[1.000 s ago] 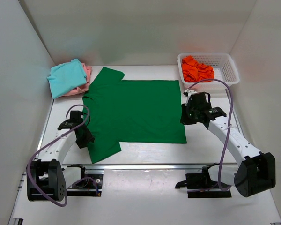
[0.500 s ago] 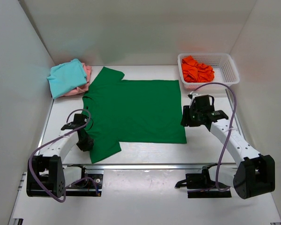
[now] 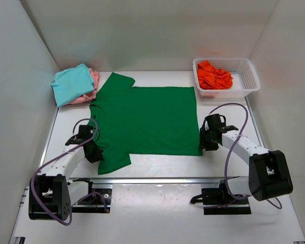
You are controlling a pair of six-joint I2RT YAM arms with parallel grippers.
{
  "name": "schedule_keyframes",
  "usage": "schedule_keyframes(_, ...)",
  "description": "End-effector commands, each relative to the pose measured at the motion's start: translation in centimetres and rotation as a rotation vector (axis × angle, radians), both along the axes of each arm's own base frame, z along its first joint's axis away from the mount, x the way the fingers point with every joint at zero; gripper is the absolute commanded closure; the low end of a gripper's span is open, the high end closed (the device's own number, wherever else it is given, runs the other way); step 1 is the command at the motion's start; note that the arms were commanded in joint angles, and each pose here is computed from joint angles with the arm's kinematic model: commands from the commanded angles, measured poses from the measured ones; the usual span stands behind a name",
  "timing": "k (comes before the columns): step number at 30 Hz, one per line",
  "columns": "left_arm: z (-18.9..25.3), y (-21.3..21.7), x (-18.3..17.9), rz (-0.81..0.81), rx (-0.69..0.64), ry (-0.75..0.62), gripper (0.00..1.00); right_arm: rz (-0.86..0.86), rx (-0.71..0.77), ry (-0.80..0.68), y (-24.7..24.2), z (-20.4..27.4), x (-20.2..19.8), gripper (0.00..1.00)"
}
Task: Fold and stack the t-shirts
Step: Grap the side of the flattened tshirt closest away from the robot with both arms
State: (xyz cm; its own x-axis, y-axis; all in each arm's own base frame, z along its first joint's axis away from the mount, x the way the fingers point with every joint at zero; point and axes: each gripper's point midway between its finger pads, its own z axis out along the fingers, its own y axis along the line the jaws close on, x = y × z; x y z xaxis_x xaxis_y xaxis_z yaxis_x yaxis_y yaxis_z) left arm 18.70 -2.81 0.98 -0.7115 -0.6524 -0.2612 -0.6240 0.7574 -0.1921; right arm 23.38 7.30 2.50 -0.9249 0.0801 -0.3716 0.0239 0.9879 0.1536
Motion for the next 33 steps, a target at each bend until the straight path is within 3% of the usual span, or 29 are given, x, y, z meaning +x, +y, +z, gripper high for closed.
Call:
schedule_keyframes(1,0.0,-0.6,-0.3,-0.034,-0.020,-0.009,1.00,-0.065,-0.046,0.002,-0.3,-0.3,0.2,0.65)
schedule_keyframes(7,0.0,-0.4,-0.5,-0.030,-0.024,-0.018,1.00,-0.050,-0.014,0.090,1.0,-2.0,-2.0,0.68)
schedule_keyframes(8,0.2,-0.6,-0.3,-0.040,-0.026,-0.030,1.00,-0.041,0.005,0.106,1.5,-2.3,-2.4,0.73)
schedule_keyframes(10,0.5,-0.3,-0.3,-0.030,-0.020,-0.030,1.00,-0.042,0.025,0.128,1.9,-2.4,-2.9,1.00)
schedule_keyframes(14,2.9,0.2,1.7,-0.015,0.010,-0.113,1.00,-0.041,0.052,0.139,2.2,-1.8,-3.6,1.00)
schedule_keyframes(22,9.6,1.5,8.8,0.037,0.058,-0.304,1.00,-0.054,0.071,0.079,1.0,1.6,-0.2,1.00)
schedule_keyframes(33,10.5,1.2,14.4,0.010,0.041,-0.355,1.00,-0.050,0.075,0.034,0.8,3.8,4.5,1.00)
